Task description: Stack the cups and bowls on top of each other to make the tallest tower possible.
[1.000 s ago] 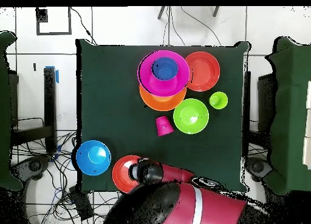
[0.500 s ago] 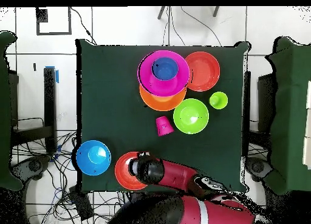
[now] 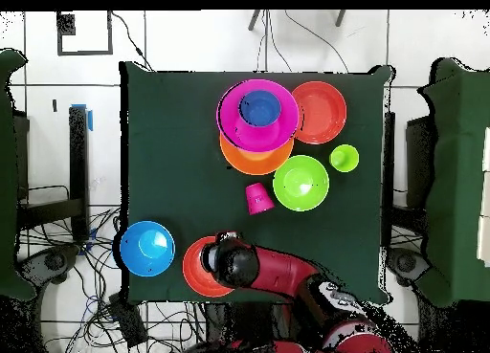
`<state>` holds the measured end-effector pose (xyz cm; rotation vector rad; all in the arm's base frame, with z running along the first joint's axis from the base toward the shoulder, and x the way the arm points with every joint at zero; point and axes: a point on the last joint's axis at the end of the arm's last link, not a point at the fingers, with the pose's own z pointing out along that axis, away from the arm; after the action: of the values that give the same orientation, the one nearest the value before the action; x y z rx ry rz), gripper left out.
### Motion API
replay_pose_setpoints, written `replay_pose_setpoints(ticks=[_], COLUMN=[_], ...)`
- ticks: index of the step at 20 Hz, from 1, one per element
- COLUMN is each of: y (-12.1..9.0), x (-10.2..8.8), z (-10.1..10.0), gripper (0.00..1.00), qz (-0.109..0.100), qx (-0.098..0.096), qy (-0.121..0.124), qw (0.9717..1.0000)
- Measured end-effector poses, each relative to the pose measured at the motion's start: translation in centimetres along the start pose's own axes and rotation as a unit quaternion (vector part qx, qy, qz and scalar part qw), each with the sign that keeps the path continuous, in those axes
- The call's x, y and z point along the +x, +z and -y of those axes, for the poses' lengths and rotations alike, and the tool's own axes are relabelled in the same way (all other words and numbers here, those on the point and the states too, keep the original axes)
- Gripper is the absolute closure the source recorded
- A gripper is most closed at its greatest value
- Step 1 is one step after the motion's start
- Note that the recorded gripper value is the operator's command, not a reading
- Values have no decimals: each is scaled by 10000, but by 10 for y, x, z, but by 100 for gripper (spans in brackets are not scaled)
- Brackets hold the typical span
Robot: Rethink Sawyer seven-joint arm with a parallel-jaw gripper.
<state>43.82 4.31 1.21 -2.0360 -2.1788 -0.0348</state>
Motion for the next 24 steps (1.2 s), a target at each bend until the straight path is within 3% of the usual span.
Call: replay_pose_setpoints(ticks=[7, 18, 24], y=[-3, 6, 11], x=[3, 7, 18], z=[-4, -1, -7], gripper=[0, 0, 0], qz=[21, -5, 33], qx=[-51, 35, 13], qy=[-56, -82, -236], qw=[10000, 10000, 9997])
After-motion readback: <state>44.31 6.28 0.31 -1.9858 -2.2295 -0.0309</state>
